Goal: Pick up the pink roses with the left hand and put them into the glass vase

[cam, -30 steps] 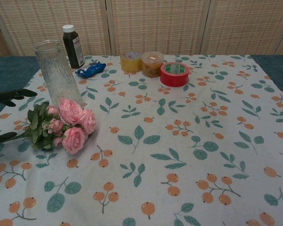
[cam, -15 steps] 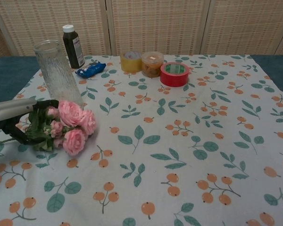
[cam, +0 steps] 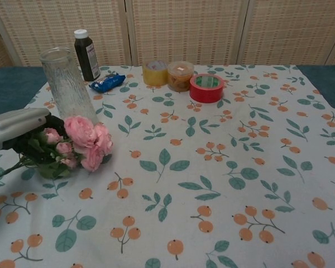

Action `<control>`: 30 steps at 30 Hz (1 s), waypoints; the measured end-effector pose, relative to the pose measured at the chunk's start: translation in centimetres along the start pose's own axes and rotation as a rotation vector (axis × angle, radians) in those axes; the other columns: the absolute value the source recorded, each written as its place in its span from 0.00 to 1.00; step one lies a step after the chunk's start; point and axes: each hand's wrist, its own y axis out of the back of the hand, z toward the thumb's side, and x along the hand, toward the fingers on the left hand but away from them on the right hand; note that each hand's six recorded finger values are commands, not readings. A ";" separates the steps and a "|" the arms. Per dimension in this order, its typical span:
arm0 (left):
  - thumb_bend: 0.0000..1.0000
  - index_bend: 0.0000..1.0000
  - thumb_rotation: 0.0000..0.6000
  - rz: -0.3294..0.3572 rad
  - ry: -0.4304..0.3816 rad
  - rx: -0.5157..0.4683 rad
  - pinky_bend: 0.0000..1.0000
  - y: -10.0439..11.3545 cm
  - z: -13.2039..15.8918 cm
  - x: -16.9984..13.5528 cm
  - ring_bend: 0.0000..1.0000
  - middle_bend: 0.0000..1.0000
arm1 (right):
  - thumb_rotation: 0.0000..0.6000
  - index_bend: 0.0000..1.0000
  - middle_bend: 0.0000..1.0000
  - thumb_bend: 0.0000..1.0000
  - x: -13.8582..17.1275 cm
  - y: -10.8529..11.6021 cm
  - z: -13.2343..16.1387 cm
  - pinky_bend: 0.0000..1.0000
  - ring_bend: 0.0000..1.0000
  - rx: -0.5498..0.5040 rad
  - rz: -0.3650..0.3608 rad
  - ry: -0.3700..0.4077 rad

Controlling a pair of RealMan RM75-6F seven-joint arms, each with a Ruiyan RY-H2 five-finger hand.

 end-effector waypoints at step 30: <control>0.42 0.67 1.00 0.793 -0.392 -0.985 0.17 20.7 -0.9 -4.4 0.43 0.71 | 1.00 0.00 0.00 0.19 0.0 -0.2 0.1 0.00 0.00 -0.005 0.012 0.000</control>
